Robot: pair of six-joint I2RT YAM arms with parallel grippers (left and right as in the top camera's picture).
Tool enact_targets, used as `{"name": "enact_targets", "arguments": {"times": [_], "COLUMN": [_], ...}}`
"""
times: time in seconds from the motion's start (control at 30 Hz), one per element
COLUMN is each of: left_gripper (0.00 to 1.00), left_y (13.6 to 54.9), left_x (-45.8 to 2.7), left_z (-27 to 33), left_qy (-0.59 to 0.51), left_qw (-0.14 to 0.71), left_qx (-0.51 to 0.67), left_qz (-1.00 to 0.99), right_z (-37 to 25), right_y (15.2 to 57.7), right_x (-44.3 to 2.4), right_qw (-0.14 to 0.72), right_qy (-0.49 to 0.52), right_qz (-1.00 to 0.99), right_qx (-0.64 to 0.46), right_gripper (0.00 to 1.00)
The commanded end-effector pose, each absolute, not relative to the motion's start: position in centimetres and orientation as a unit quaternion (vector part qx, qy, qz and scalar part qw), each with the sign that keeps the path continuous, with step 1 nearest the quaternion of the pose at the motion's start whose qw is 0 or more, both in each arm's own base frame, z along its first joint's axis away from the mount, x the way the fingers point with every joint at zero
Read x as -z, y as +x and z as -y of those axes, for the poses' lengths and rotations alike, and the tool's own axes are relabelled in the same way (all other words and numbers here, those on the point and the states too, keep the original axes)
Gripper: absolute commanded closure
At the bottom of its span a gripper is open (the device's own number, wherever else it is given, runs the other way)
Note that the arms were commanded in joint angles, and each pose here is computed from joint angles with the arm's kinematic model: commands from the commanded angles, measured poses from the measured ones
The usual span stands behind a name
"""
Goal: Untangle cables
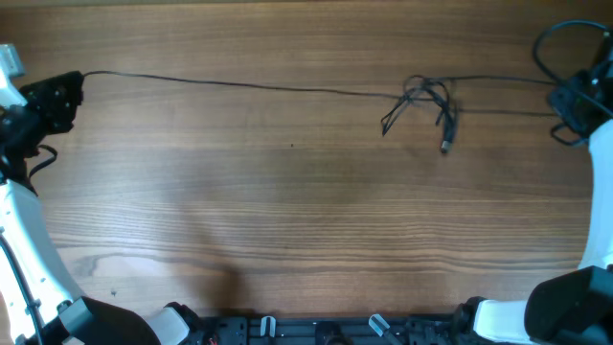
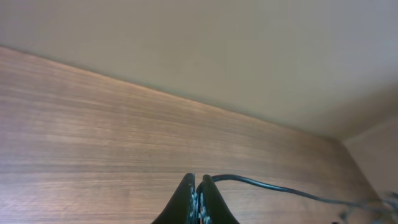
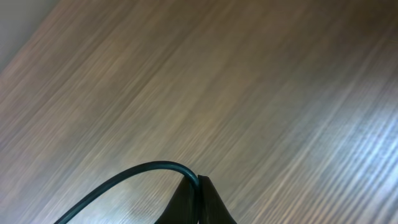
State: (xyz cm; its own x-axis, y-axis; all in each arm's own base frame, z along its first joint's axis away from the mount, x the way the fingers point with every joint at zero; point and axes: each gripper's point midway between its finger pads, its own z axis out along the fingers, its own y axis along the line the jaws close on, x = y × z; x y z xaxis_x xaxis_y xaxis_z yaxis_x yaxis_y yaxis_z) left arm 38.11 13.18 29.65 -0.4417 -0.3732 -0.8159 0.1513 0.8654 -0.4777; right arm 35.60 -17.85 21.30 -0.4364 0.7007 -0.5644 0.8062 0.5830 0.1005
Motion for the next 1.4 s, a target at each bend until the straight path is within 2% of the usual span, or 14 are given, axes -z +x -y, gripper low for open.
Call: {"name": "enact_targets", "arguments": {"times": [0.0, 0.17, 0.3, 0.37, 0.53, 0.7, 0.9, 1.07, 1.17, 1.2, 1.23, 1.27, 1.3, 1.37], "left_gripper": [0.96, 0.96, 0.95, 0.83, 0.6, 0.51, 0.48, 0.44, 0.43, 0.43, 0.43, 0.43, 0.43, 0.43], "left_y": [37.3, 36.5, 36.3, 36.4, 37.3, 38.9, 40.2, 40.2, 40.4, 40.5, 40.6, 40.8, 40.9, 41.0], "left_x": [-31.0, -31.0, -31.0, -30.8, -29.8, -28.7, -27.2, -27.3, -26.8, -26.3, -26.0, -25.5, -25.3, -24.9], "left_z": [-15.0, -17.1, -17.3, -16.3, -12.3, -6.9, -2.2, -2.1, -2.2, -2.1, -1.9, -1.5, -1.0, 0.7], "left_qy": [-0.087, -0.108, -0.121, -0.115, -0.096, -0.049, -0.016, -0.014, -0.017, -0.018, -0.018, -0.016, -0.011, 0.005], "left_qw": [0.542, 0.549, 0.547, 0.539, 0.502, 0.468, 0.438, 0.439, 0.433, 0.427, 0.422, 0.415, 0.41, 0.4], "left_qx": [0.229, 0.213, 0.218, 0.233, 0.275, 0.289, 0.264, 0.264, 0.267, 0.269, 0.272, 0.276, 0.28, 0.29], "left_qz": [-0.804, -0.801, -0.799, -0.801, -0.815, -0.833, -0.859, -0.859, -0.861, -0.863, -0.865, -0.867, -0.868, -0.87], "right_z": [22.5, 26.8, 25.9, 23.4, 13.0, -4.8, -19.2, -25.7, -24.4, -23.4, -22.6, -21.7, -20.8, -17.1], "right_y": [33.4, 30.4, 31.7, 33.9, 39.7, 43.1, 38.4, 34.6, 34.9, 35.0, 35.1, 35.3, 35.7, 38.0], "right_x": [-21.1, -21.2, -21.0, -20.8, -20.7, -21.1, -20.9, -22.6, -21.6, -20.9, -20.2, -19.4, -18.7, -17.9], "right_qw": [0.278, 0.27, 0.281, 0.29, 0.3, 0.314, 0.277, 0.249, 0.253, 0.251, 0.248, 0.243, 0.243, 0.268], "right_qy": [0.487, 0.518, 0.499, 0.46, 0.344, 0.161, -0.033, -0.174, -0.164, -0.162, -0.166, -0.165, -0.16, -0.102], "right_qz": [-0.817, -0.796, -0.813, -0.837, -0.89, -0.931, -0.947, -0.914, -0.928, -0.935, -0.94, -0.947, -0.951, -0.958], "right_qx": [0.135, 0.159, 0.106, 0.06, -0.008, -0.092, -0.157, -0.269, -0.221, -0.19, -0.164, -0.133, -0.103, -0.004], "right_gripper": [0.96, 0.96, 0.96, 0.96, 0.96, 0.96, 0.96, 0.96, 0.95, 0.79, 0.7, 0.4, 0.28, 0.22]}}
